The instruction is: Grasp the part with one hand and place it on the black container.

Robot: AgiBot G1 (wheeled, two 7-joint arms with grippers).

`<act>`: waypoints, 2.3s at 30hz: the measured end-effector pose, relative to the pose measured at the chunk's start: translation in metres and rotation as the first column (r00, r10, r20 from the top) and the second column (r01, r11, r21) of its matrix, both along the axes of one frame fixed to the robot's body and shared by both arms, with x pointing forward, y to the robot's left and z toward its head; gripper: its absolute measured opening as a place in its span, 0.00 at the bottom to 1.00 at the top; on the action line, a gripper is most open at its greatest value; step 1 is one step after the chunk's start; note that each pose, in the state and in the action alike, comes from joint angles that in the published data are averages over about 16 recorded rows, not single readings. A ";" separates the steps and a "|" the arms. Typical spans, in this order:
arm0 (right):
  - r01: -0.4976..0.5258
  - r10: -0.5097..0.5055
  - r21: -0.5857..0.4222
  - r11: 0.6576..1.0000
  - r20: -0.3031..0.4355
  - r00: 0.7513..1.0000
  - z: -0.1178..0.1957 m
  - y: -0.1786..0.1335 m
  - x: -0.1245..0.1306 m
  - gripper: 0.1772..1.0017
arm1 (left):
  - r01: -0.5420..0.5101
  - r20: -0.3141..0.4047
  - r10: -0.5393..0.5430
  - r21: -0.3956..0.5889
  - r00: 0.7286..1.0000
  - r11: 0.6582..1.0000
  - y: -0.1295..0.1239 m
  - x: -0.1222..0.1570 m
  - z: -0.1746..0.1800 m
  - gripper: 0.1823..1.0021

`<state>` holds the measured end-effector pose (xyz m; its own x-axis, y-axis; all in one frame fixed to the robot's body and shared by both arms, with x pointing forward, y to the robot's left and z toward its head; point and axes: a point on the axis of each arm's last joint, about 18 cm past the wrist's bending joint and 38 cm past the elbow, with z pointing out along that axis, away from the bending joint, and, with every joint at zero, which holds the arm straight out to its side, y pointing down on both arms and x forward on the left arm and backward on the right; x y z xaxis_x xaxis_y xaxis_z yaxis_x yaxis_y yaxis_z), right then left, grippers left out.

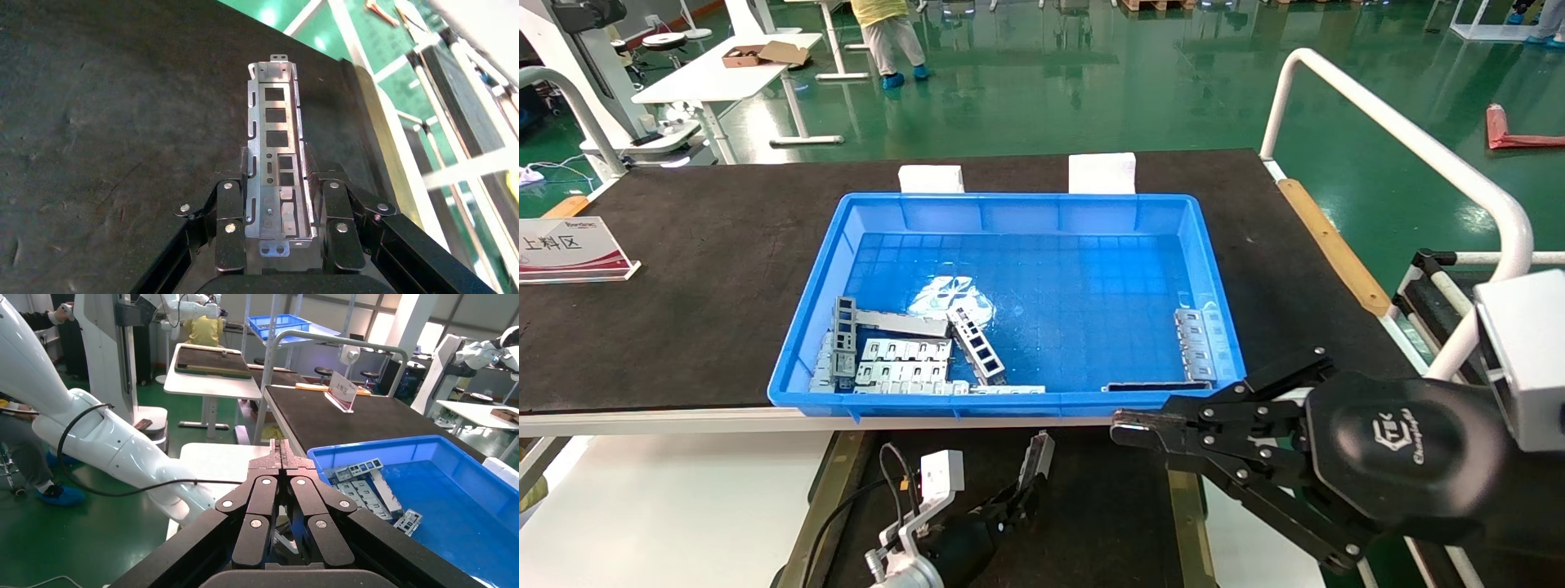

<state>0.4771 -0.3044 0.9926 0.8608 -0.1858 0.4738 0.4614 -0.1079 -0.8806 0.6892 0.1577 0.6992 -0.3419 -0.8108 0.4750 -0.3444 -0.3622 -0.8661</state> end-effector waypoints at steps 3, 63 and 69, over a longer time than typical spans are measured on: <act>0.000 0.000 0.000 1.000 0.000 1.000 0.000 0.000 0.000 0.02 | -0.025 -0.013 0.025 -0.020 1.000 0.999 -0.003 0.004 -0.001 0.21; 0.000 0.000 0.000 1.000 0.000 1.000 0.000 0.000 0.000 0.74 | 0.288 0.135 -0.350 0.344 0.927 0.894 0.055 -0.081 0.061 0.89; 0.000 0.000 0.000 1.000 0.000 1.000 0.000 0.000 0.000 0.86 | 0.324 0.165 -0.410 0.385 0.897 0.864 0.076 -0.093 0.082 0.96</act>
